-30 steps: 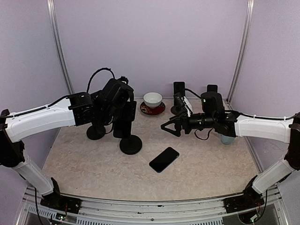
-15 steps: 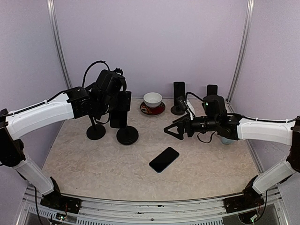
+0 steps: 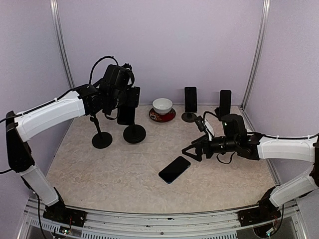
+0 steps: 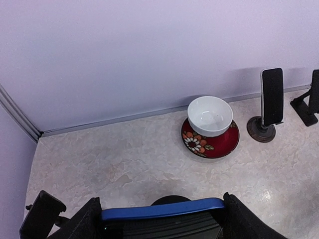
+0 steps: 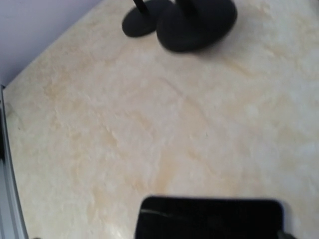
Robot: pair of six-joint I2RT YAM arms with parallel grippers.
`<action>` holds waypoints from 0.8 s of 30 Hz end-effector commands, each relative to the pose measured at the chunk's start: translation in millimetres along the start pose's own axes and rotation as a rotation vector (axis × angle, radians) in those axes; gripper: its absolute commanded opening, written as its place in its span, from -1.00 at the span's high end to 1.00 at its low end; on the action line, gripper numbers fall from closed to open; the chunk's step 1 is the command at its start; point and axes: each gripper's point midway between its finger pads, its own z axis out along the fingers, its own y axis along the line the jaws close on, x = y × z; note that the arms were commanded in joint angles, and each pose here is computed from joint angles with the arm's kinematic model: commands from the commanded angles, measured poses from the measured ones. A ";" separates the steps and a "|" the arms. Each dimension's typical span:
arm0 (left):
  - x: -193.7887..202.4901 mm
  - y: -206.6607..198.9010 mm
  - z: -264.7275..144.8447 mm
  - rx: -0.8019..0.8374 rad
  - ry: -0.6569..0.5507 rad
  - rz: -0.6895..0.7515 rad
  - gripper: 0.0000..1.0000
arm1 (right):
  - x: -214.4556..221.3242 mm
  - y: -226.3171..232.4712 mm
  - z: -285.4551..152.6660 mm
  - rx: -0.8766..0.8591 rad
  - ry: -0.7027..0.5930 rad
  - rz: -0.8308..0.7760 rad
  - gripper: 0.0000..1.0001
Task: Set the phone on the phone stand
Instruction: Place the phone stand with the phone at the corner of the board.
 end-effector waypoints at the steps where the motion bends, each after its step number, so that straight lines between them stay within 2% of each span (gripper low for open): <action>1: -64.7 7.6 -5.7 0.001 -0.169 -0.082 0.06 | 2.3 -4.2 -9.4 0.025 -0.035 -0.006 -1.00; 19: -96.9 29.6 46.9 -0.031 -0.223 -0.065 0.06 | 47.0 -16.7 -25.1 0.095 -0.004 -0.013 -1.00; 24: -99.4 37.7 62.7 -0.042 -0.224 -0.056 0.06 | 50.5 -16.7 -27.2 0.091 -0.030 -0.026 -1.00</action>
